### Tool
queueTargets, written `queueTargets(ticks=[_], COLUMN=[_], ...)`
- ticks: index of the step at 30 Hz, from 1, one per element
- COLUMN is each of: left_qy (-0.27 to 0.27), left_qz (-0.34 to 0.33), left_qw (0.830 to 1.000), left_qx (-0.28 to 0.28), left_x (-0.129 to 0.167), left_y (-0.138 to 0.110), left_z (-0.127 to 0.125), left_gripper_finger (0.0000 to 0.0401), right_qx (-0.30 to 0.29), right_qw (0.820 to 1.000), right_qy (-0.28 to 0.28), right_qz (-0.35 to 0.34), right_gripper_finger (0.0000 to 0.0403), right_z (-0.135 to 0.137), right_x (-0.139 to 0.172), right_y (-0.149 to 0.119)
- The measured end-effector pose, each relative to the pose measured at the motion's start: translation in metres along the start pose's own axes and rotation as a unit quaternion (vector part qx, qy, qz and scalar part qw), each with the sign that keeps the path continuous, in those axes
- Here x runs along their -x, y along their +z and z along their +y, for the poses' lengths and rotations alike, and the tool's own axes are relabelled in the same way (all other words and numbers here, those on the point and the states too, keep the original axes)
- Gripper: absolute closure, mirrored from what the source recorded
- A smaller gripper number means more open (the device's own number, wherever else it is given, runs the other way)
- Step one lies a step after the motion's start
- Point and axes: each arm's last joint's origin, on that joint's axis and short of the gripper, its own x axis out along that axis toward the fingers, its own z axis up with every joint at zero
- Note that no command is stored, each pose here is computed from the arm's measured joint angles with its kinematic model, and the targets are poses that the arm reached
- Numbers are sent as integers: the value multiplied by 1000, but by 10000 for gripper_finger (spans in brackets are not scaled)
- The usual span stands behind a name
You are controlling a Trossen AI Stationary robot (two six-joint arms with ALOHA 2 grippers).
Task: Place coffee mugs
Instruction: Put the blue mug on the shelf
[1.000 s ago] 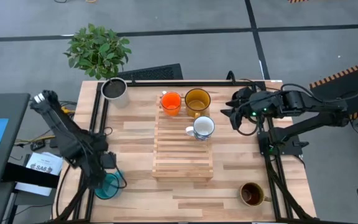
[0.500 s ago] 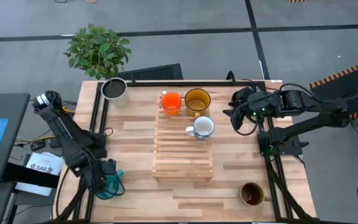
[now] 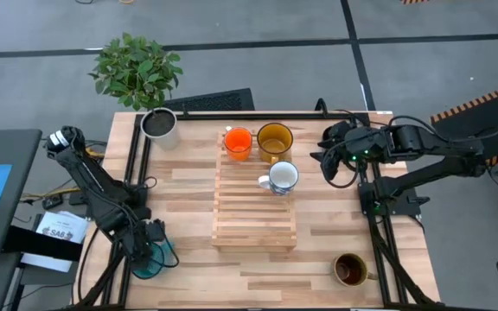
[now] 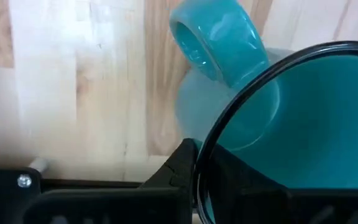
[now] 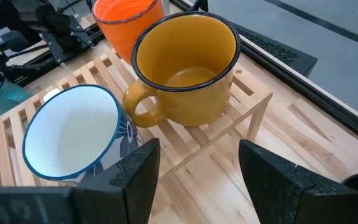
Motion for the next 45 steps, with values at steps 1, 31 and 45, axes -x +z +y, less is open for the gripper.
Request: queueTargets(ticks=[1, 31, 45], left_qy=[-5, 99, 146], left_qz=[0, -119, -128], left_qw=[1000, 986, 977], left_qx=[2, -65, -86], left_x=[3, 190, 178], left_y=[2, 230, 266], left_z=[1, 48, 64], left_gripper_finger=[392, 400, 395], right_qx=[0, -1, -9], right_qw=[1000, 1000, 1000], right_qy=[0, 0, 2], right_qz=[0, -2, -1], right_gripper_finger=[158, 158, 158], right_z=[0, 1, 1], right_x=[0, -1, 0], right_y=[0, 0, 0])
